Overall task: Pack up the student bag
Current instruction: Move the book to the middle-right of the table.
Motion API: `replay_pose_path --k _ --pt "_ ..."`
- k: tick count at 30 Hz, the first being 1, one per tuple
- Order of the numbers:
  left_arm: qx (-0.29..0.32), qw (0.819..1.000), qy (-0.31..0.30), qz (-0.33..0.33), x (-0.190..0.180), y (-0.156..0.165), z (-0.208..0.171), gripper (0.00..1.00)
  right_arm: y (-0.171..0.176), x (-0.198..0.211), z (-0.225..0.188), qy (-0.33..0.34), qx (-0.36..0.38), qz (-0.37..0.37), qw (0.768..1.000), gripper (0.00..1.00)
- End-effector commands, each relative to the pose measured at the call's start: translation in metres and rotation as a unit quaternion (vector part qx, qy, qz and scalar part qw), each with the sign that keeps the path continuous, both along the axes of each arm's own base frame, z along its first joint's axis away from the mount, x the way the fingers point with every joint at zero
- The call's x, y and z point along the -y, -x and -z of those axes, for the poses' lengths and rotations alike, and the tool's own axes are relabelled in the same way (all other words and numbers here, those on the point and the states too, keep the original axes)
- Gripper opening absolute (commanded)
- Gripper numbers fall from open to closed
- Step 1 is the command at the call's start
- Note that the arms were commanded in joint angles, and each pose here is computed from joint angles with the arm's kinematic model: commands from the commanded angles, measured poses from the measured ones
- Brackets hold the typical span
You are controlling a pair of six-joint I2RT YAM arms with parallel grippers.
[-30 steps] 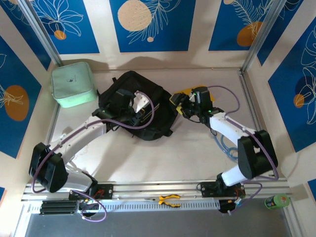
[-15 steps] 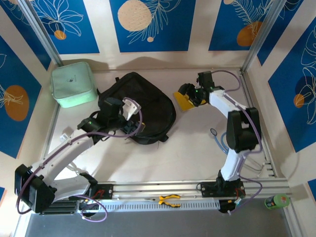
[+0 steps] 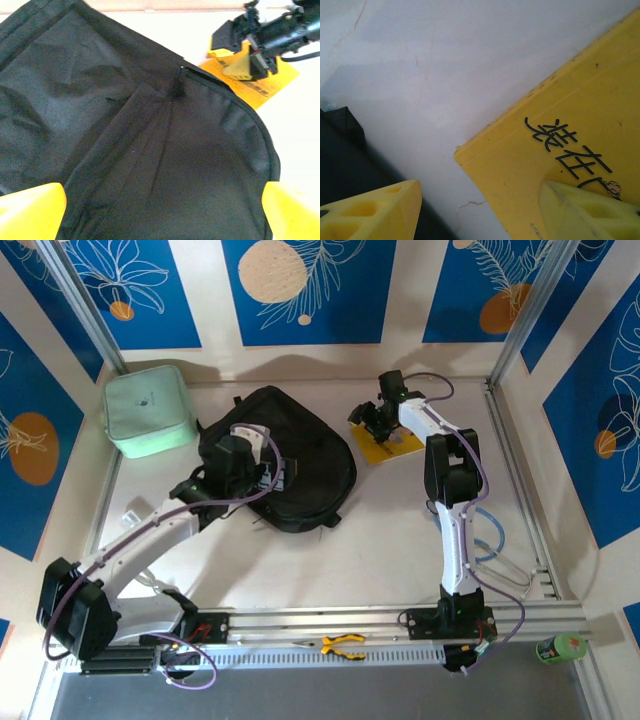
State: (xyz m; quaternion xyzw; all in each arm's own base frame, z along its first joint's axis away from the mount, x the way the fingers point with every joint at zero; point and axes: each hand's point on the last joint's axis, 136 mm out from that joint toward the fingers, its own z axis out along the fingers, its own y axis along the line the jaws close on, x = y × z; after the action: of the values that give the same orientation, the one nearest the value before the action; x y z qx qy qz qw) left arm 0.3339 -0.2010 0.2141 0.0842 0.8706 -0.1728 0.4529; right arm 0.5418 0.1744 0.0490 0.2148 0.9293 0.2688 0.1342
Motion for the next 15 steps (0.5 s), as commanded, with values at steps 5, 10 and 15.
replay_pose_path --k 5,10,15 --pt "0.018 0.998 0.039 -0.053 0.0 -0.024 -0.025 1.0 0.053 0.009 0.038 0.032 -0.092 0.0 0.995 0.64" --pt "0.02 0.999 0.036 -0.033 0.011 -0.031 -0.031 1.0 0.098 0.012 0.036 0.027 -0.118 0.003 0.993 0.63" --pt "0.015 0.999 0.047 0.006 0.028 -0.033 -0.03 1.0 0.155 0.027 0.032 0.031 -0.131 0.021 0.991 0.63"
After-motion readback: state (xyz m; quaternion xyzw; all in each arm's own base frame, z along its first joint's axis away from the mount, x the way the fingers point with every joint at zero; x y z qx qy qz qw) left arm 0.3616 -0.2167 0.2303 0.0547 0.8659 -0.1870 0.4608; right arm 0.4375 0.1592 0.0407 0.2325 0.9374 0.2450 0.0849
